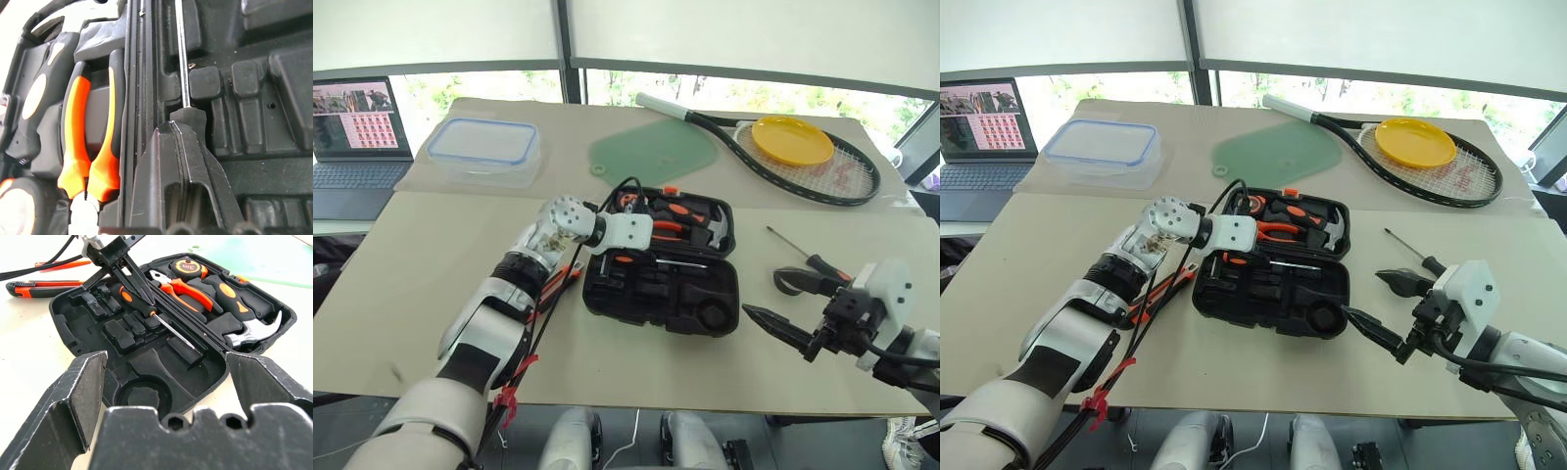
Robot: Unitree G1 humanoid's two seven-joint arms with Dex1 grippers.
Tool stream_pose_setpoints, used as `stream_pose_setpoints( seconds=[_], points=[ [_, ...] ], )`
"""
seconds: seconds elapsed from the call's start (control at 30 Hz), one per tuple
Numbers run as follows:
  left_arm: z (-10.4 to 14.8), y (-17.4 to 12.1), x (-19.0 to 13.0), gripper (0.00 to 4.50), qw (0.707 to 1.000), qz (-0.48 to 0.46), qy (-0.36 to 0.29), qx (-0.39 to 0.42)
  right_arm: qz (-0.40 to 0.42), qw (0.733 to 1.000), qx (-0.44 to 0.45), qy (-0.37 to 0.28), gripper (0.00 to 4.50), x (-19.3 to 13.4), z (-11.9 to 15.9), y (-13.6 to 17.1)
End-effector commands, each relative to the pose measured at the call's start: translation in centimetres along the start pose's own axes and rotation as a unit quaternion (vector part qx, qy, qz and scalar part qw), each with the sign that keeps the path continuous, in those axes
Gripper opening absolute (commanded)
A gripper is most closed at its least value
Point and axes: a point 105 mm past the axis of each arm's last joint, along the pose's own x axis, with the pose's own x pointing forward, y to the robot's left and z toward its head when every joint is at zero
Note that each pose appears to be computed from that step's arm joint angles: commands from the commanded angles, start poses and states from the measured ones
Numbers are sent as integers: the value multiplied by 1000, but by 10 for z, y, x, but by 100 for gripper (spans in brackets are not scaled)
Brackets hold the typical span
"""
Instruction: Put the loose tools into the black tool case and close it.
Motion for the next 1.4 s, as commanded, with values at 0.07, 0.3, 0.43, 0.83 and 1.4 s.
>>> stream_pose_setpoints(
  seconds=[0.07, 0.3, 0.43, 0.83, 1.4],
  points=[
    [-14, -19, 8, 4, 999, -28, 13, -27, -36, 999, -21, 4, 450, -10, 1, -10],
    [4, 8, -21, 28, 993, 48, -67, -86, -141, 988, -19, 52, 450, -37, -18, -51],
    [21, 19, -71, 139, 967, 96, -158, -173, -230, 969, 0, 89, 450, -76, -32, -92],
    [84, -59, -123, 446, 942, -30, -227, -245, -234, 955, -30, 179, 450, -79, -60, -172],
    [97, -61, -127, 450, 950, -15, -213, -230, -150, 960, 32, 234, 398, -18, -104, -193]
  ],
)
